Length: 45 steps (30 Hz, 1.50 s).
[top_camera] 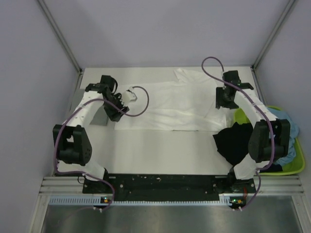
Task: Fold and stack the t-shirts
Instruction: Fold the flattened tshirt in 1/3 of the way
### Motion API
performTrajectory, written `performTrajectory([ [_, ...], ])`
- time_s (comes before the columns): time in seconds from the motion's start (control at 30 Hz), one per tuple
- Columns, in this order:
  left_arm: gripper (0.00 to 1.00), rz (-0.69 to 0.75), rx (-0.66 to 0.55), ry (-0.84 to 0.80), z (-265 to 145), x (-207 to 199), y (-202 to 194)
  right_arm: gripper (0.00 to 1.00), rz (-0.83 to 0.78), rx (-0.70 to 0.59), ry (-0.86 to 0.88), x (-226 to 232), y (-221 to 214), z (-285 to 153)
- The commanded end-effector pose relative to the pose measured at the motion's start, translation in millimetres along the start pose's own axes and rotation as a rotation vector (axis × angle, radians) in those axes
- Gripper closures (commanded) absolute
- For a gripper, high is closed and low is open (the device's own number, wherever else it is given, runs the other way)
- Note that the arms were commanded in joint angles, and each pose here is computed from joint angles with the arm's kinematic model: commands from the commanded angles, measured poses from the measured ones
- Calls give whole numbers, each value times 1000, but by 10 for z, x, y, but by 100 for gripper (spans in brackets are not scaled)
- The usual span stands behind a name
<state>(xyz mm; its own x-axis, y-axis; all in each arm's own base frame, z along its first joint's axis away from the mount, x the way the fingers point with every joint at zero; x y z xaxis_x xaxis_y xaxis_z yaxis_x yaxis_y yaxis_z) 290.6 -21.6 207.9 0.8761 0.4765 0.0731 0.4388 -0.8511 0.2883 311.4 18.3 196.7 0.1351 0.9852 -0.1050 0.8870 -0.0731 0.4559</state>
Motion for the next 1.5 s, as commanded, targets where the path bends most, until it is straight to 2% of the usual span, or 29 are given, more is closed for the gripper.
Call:
performTrajectory([
  [0.0,44,-127,-120,35,-37,247,309,41,-159,-148,179,336,289,-239],
  [0.1,50,-212,-106,94,130,474,416,44,-331,-140,381,629,256,-180],
  [0.23,51,-287,-86,89,336,593,462,47,-500,-166,339,773,197,31],
  [0.3,51,-305,-64,75,474,569,410,47,-615,-155,328,849,150,142],
  [0.4,51,-330,-8,100,630,527,285,50,-699,-138,317,917,89,310],
  [0.5,51,-358,25,114,699,473,183,57,-732,-95,305,930,42,473],
  [0.73,51,-360,89,86,835,343,28,54,-783,-14,305,932,-125,732],
  [0.83,50,-355,101,77,874,322,-1,55,-784,-3,237,891,-123,792],
  [1.0,50,-347,99,79,868,324,-1,73,-780,-36,167,854,-42,753],
  [1.1,50,-339,98,81,857,328,-1,76,-783,-52,167,846,-17,706],
  [1.47,49,-332,127,79,895,330,-30,70,-796,-77,189,805,-3,489],
])
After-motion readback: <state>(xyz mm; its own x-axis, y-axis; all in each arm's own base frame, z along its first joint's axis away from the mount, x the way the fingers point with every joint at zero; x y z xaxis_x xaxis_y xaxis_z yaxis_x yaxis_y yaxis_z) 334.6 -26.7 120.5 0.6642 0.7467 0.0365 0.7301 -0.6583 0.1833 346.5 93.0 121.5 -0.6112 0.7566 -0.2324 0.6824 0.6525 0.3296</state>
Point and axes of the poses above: each gripper's point midway between its finger pads, its own z axis out along the fingers, its own x axis along the line the jaws close on, y = z × x, the point moved 10 cm from there along -z, back along the fingers, and after that the axes turned 1 degree about z, right-handed, at the moved point
